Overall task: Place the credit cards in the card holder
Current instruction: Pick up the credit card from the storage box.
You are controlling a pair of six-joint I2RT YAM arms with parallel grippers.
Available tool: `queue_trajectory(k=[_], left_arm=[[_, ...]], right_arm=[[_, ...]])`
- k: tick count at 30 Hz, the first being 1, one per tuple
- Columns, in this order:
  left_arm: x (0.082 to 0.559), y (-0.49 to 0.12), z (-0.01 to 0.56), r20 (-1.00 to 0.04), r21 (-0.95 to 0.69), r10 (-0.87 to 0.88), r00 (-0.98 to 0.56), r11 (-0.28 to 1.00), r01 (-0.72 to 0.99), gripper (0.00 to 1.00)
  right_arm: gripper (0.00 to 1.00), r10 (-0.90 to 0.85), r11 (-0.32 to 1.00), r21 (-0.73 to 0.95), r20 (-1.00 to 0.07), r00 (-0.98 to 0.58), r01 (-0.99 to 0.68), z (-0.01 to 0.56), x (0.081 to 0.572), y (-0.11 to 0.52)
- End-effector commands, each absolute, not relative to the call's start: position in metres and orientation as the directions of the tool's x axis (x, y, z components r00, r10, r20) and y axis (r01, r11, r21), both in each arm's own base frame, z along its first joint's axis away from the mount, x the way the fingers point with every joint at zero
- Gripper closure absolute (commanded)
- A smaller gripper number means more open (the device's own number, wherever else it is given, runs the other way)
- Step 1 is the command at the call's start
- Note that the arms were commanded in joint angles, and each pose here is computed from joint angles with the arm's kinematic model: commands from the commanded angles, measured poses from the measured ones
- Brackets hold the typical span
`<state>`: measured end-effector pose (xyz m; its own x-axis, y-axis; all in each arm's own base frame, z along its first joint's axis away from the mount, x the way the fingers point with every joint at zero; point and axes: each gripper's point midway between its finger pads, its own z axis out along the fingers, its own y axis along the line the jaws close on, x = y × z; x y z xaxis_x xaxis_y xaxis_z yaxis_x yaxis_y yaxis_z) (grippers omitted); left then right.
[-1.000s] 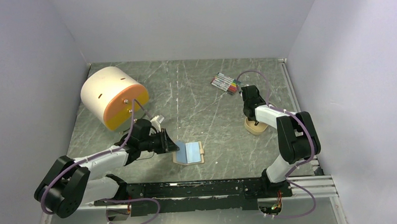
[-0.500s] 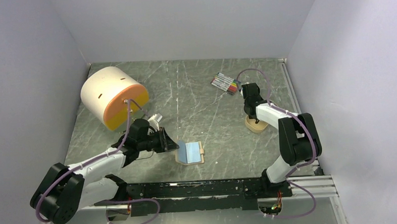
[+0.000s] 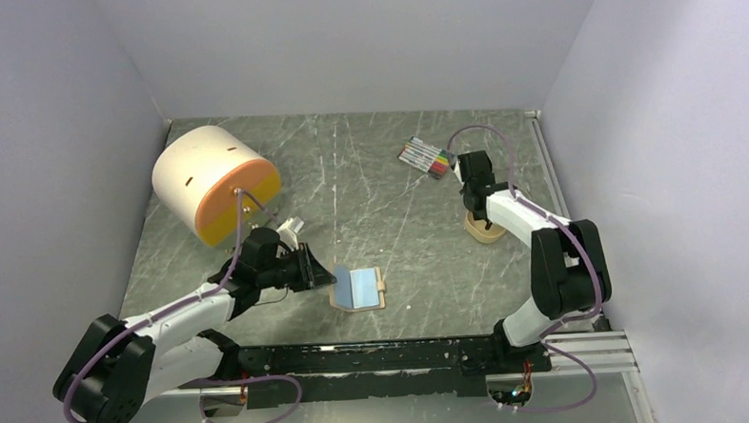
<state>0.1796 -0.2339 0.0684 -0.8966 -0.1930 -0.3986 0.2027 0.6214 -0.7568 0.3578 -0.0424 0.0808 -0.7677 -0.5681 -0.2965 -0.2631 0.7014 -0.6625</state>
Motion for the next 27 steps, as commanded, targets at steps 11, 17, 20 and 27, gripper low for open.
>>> queue_trajectory(k=[11,17,20,27], left_arm=[[0.184,-0.224,0.067,-0.427,-0.701,-0.180,-0.886,0.685,0.199,0.71],[0.184,-0.220,0.059,-0.414,-0.686,-0.190,-0.890,0.709,0.167,0.78],[0.186,-0.218,0.055,-0.409,-0.680,-0.200,-0.890,0.717,0.151,0.86],[0.190,-0.218,0.050,-0.395,-0.697,-0.260,-0.881,0.709,0.103,0.91]], right_arm=[[1.00,-0.365,0.913,-0.386,-0.622,-0.693,-0.135,0.177,0.363,0.007],[1.00,-0.027,0.999,-0.003,-0.730,-0.683,-0.037,0.202,0.381,0.062],[1.00,0.068,0.945,0.273,-0.706,-0.704,-0.182,0.199,0.369,0.120],[1.00,0.251,0.678,0.637,-0.670,-0.699,-0.367,0.202,0.313,0.199]])
